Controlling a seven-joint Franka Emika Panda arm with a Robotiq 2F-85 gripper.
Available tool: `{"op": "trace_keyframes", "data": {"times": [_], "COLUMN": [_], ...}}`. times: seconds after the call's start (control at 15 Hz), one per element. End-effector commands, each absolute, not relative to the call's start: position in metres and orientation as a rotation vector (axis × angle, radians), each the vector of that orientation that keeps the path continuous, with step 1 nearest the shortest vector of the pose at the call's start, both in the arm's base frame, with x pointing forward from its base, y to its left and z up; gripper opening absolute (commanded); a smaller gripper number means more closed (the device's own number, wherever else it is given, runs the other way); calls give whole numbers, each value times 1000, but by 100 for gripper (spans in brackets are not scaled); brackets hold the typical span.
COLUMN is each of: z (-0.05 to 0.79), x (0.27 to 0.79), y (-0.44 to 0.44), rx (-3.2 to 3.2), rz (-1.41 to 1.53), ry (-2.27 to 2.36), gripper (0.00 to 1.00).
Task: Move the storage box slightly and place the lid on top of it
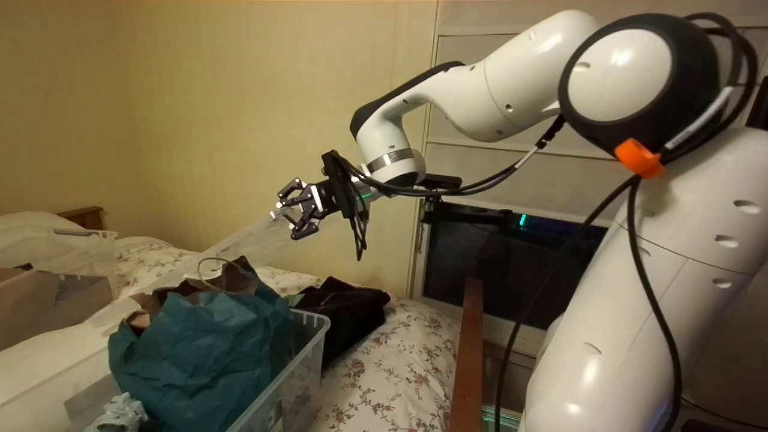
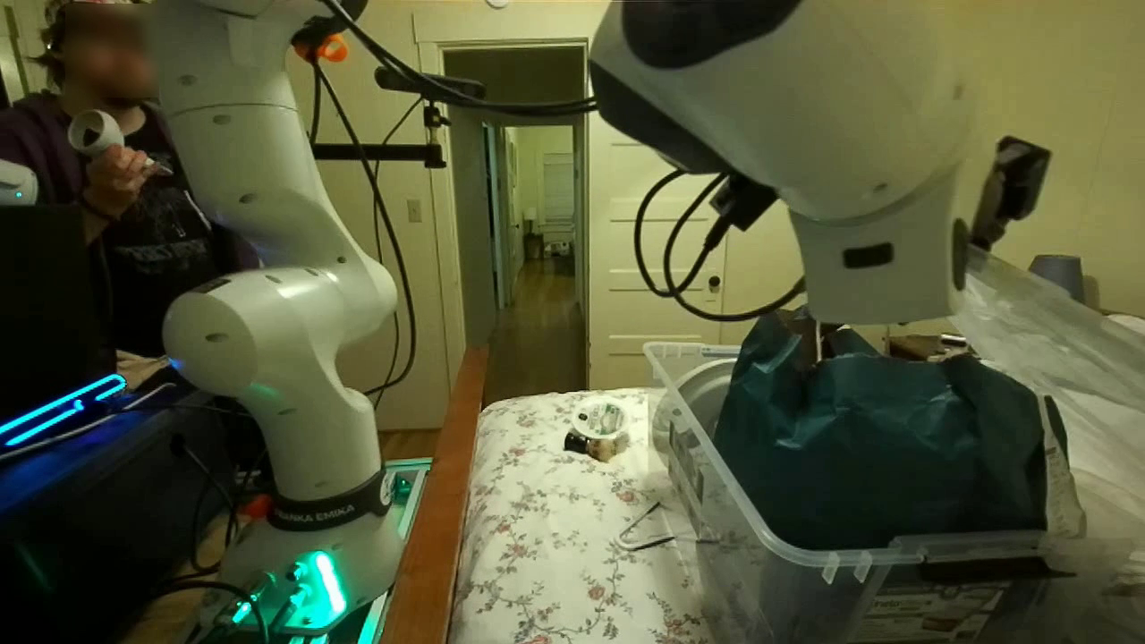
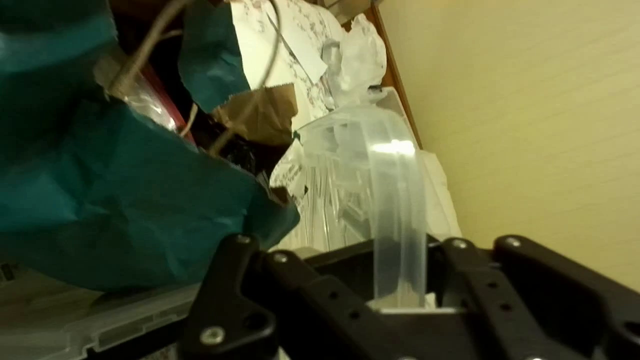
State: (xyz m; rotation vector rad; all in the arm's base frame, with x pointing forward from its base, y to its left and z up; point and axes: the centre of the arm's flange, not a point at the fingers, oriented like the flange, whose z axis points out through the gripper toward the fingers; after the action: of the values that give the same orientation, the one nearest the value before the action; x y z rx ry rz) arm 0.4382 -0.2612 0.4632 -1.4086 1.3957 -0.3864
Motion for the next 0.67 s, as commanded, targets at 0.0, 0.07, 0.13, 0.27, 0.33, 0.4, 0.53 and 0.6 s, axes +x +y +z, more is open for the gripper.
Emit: {"op": "trace_keyframes", "data": {"times": [0.0,0.07,0.13,0.27,0.33,0.4,0.53,0.6], "z": [476,474,474,472,470,469,465,460], "x": [379,373,367,357,354,353,352,355], "y": [-217,-210,-204,-195,-192,-190,-182,-176], "rx": [-1497,-1528,-1555,-1604,-1629,-1650,-1692,-1713], "rz": [-360,-323,-287,-195,-148,-105,-21,27], "ry": [1205,1160,1117,1039,1006,976,908,880], "gripper": [0,0,0,0,0,0,0,0]}}
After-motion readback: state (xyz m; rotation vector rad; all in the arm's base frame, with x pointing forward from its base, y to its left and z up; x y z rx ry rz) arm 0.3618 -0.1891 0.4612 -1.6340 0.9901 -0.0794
